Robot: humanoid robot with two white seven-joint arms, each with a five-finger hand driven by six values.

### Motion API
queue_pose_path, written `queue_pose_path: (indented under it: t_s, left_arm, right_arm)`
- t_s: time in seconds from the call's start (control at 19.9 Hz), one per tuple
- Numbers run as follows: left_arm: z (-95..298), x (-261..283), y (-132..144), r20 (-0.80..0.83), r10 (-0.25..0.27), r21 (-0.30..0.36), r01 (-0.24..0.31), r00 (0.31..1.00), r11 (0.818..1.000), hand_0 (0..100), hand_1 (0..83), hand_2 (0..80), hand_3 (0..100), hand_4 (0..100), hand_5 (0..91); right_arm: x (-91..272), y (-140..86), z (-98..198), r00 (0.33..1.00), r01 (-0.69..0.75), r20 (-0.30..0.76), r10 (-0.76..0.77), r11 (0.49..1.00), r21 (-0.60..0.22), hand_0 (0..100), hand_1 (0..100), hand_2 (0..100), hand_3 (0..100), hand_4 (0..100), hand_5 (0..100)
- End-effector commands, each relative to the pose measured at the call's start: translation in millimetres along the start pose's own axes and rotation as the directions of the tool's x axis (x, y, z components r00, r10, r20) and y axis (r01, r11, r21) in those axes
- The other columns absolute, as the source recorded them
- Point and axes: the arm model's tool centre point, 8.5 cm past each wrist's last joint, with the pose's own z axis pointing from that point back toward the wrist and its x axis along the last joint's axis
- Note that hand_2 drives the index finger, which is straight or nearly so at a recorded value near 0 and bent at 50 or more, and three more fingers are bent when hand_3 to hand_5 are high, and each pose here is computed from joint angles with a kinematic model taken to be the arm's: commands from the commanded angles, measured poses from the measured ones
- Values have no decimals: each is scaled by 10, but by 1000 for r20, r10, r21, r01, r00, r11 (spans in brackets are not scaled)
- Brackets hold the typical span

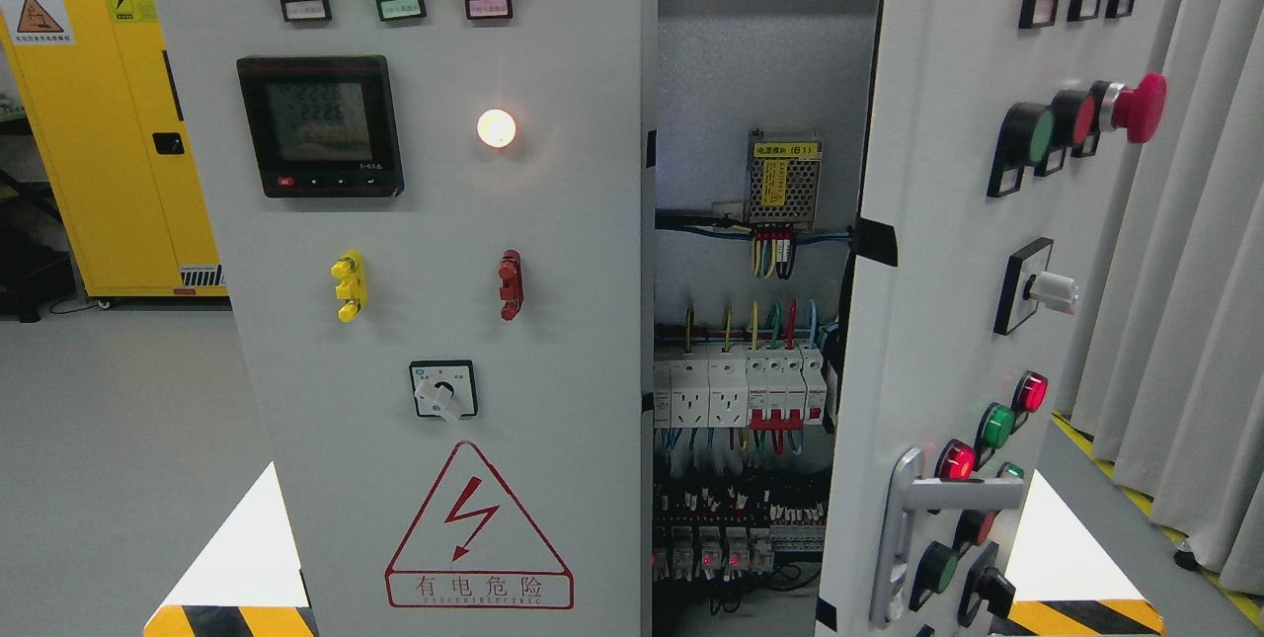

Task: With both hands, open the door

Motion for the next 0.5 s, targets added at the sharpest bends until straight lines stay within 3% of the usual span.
queue_pose_path:
  t_s: [0.0, 0.15, 0.45]
  left_arm:
    - [204, 1478, -188, 259, -210, -280, 281, 943, 918, 0, 0, 0, 0, 0, 0]
    - [251, 1627, -372, 300, -221, -378, 329, 928, 865, 0, 0, 0, 0, 0, 0]
    - [364, 2125, -639, 409, -281, -436, 457, 868, 776, 0, 0, 0, 0, 0, 0]
  right_arm:
    - [-5, 12, -1, 1000, 0, -1, 0, 1000, 5, 215, 65, 0, 0, 0, 0]
    - [-5, 2, 0, 1000, 0, -1, 0, 1000, 3, 214, 65, 0, 0, 0, 0]
    - [5, 12, -1, 1000, 2, 1, -2, 1000, 5, 215, 63, 0, 0, 0, 0]
